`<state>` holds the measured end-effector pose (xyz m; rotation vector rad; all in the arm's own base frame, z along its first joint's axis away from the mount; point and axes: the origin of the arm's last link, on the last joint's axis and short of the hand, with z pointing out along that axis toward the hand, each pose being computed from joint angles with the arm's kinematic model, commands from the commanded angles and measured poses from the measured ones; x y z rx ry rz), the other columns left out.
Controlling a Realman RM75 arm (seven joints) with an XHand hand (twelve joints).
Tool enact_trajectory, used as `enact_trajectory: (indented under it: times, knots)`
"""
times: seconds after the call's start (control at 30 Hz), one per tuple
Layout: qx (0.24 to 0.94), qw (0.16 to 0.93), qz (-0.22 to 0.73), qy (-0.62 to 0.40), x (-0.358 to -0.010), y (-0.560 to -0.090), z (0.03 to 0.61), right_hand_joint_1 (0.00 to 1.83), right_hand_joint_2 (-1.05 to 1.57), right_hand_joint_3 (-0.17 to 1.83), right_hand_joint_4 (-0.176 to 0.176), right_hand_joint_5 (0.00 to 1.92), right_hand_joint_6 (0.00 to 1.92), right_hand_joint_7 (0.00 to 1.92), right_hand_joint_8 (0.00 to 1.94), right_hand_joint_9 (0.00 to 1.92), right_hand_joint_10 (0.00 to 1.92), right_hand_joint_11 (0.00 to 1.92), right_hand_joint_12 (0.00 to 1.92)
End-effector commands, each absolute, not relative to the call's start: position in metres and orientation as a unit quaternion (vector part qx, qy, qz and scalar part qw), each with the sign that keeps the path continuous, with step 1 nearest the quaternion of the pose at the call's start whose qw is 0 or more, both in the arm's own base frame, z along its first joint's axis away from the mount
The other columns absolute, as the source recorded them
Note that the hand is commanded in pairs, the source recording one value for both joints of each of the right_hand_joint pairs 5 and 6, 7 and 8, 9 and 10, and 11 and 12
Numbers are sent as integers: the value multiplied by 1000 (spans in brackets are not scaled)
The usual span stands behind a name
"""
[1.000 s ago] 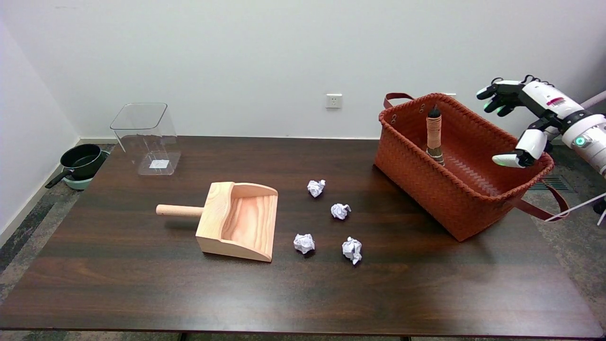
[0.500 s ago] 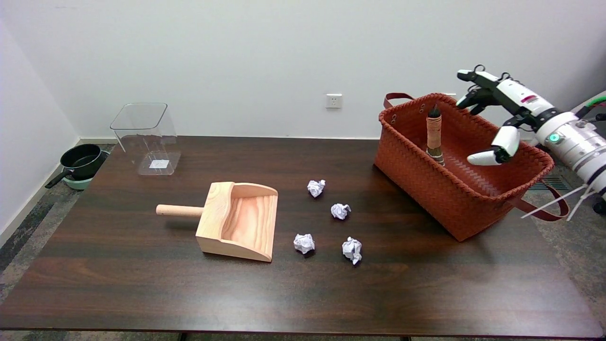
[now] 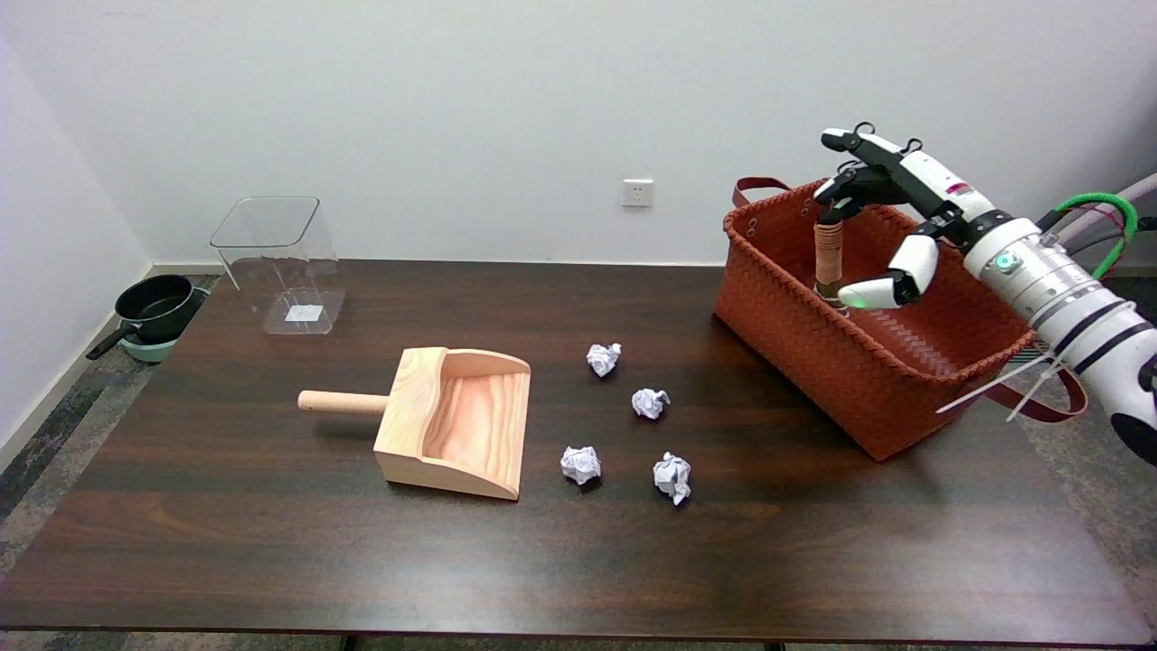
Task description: Pick up the broom by its handle.
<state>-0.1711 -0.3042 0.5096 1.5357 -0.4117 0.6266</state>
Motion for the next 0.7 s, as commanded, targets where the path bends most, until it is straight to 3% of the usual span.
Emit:
enact_trajectory:
  times: [0.03, 0.2, 0.7]
  knots:
    - [639, 613, 379, -269, -200, -313, 491, 1202, -543, 1212, 0, 180, 180, 676, 676, 539, 539, 688, 688]
    - [604, 609, 418, -299, -213, -312, 499, 1197, -541, 1212, 0, 199, 199, 680, 680, 549, 549, 687, 687]
    - [585, 563, 467, -351, -238, -334, 464, 1188, -460, 1108, 0, 214, 214, 704, 704, 577, 577, 684, 684]
